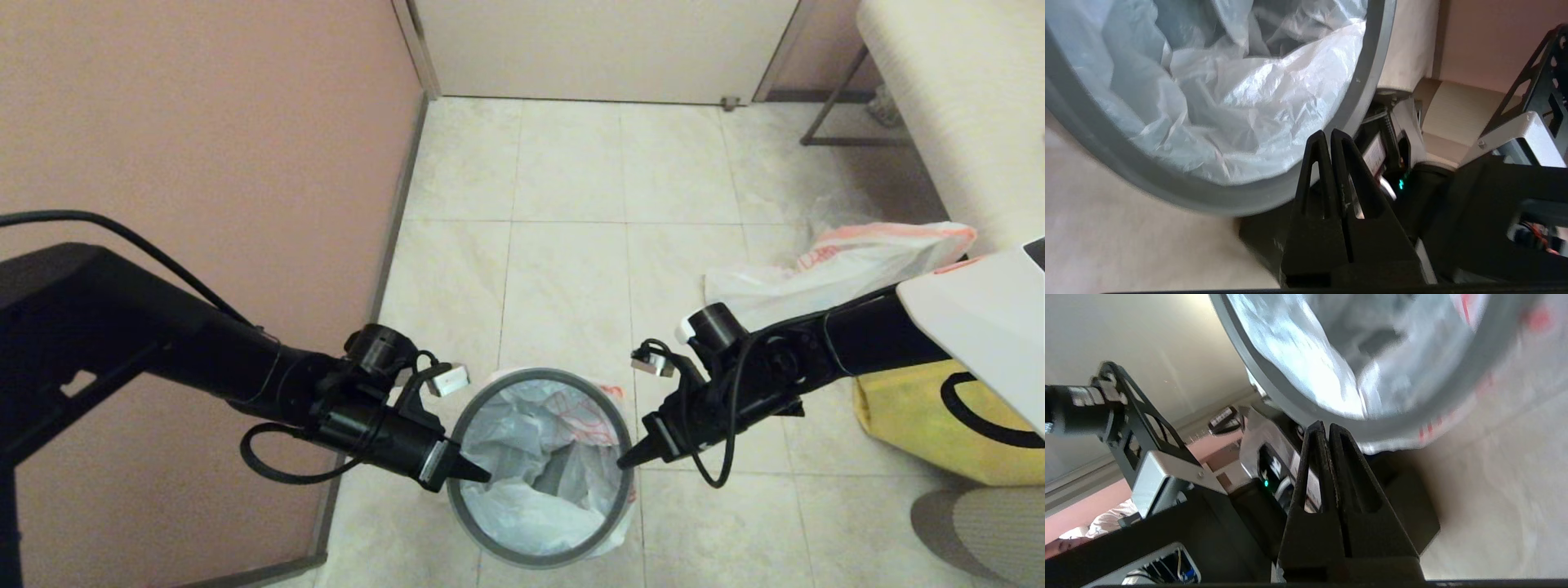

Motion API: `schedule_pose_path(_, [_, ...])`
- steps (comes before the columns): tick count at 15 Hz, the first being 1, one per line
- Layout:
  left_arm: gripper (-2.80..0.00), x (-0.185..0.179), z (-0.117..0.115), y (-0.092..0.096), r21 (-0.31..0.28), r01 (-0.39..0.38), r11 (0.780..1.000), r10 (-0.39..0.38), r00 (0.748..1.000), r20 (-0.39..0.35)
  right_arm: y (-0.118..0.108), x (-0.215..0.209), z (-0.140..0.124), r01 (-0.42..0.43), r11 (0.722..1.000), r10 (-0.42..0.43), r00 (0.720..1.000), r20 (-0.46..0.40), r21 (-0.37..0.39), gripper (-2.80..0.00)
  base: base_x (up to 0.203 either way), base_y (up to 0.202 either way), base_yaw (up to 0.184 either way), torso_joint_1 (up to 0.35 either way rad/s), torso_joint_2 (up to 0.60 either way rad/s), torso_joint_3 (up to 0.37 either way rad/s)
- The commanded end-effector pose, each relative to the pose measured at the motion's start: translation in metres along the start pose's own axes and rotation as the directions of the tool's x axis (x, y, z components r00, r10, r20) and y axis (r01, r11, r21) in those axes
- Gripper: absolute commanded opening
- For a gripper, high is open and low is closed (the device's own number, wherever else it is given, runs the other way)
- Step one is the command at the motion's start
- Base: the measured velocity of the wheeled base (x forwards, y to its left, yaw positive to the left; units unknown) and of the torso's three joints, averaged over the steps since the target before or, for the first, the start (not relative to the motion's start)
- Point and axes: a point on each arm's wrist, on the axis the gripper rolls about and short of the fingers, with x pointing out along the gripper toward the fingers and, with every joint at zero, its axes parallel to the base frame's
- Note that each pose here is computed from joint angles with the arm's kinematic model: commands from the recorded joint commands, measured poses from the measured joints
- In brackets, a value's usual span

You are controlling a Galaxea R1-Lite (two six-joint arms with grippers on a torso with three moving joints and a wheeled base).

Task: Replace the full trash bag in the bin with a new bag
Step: Place the trash can ring on the trash can

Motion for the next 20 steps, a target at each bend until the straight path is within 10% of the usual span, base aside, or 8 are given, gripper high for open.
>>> schedule_pose_path(1, [-2.8, 0.011, -0.016, 0.012, -0.002, 0.008, 1.0, -0.008, 1.0, 0.017, -0.003, 0.011, 0.004, -0.018, 1.0, 0.018, 1.0, -0.008, -0.003, -2.8, 0.0, 0.0, 0.0, 0.0, 0.0, 0.0])
schedule_pose_path(5, [-2.8, 0.027, -0.035, 0.031, 0.115, -0.019, 0.993, 0.007, 0.995, 0.101, -0.004, 0.031, 0.006, -0.027, 1.0, 0.027, 0.999, -0.036, -0.007, -2.8, 0.0, 0.0, 0.0, 0.0, 0.0, 0.0])
schedule_pose_path(20, [-2.8, 0.051, -0.047, 0.062, 0.054, -0.012, 0.998, 0.008, 0.998, 0.065, -0.047, 0.046, 0.009, -0.007, 0.999, 0.008, 1.0, -0.019, 0.044, -2.8, 0.0, 0.0, 0.0, 0.0, 0.0, 0.0])
